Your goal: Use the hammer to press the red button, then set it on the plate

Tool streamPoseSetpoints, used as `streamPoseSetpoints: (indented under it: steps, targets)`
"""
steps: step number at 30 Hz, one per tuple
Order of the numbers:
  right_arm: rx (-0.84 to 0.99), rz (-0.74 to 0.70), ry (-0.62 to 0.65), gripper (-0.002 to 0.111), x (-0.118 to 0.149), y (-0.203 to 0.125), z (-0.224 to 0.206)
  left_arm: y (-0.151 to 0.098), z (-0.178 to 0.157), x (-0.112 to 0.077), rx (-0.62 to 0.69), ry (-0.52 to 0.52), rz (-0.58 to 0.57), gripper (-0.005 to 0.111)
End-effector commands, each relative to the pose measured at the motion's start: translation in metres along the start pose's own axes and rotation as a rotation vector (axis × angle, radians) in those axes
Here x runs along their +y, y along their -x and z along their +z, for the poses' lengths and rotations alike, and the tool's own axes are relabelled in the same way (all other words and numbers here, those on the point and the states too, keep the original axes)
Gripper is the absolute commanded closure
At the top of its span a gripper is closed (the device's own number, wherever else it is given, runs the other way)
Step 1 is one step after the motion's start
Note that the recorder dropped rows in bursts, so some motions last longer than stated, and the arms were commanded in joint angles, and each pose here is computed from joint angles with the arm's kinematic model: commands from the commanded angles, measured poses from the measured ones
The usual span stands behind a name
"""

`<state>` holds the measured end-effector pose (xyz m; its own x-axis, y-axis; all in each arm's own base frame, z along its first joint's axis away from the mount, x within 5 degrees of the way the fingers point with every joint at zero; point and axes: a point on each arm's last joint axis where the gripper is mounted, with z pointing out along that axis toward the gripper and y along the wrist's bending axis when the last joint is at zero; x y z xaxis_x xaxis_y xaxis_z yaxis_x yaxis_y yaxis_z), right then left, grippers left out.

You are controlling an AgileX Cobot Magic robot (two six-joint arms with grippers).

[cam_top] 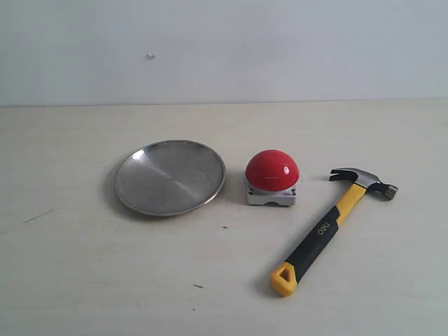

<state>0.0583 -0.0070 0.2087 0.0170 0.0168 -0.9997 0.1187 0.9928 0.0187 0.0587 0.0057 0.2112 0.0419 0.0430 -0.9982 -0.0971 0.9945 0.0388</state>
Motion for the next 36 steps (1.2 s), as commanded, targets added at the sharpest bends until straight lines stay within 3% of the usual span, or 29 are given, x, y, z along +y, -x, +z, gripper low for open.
streamPoseSetpoints:
  steps: [1, 18, 20, 23, 25, 32, 36]
  targets:
    - [-0.004, -0.008, -0.005, 0.108, 0.0, -0.001, 0.0, -0.001, -0.001, 0.0, -0.005, 0.003, 0.002, 0.107]
    - [0.086, 0.002, -0.034, 0.108, -0.002, -0.005, 0.014, -0.001, -0.001, 0.0, -0.003, 0.004, 0.002, 0.107]
    - [0.006, 0.125, -0.054, 0.108, -0.004, 0.003, 0.018, -0.001, -0.001, 0.0, -0.003, 0.004, 0.002, 0.107]
    - [-0.121, 0.419, -0.099, 0.108, -0.01, 0.013, 0.022, -0.001, -0.001, 0.0, -0.003, 0.004, 0.002, 0.107]
    - [-0.153, 0.498, -0.1, 0.108, -0.011, 0.024, 0.026, -0.001, -0.001, 0.0, -0.003, 0.004, 0.002, 0.107]
    - [-0.111, 0.296, 0.135, 0.108, 0.011, 0.084, 0.036, -0.001, -0.001, 0.0, -0.003, 0.004, 0.002, 0.107]
    - [-0.089, 0.258, 0.186, 0.108, 0.017, 0.11, 0.036, -0.001, -0.001, 0.0, -0.003, 0.004, 0.002, 0.107]
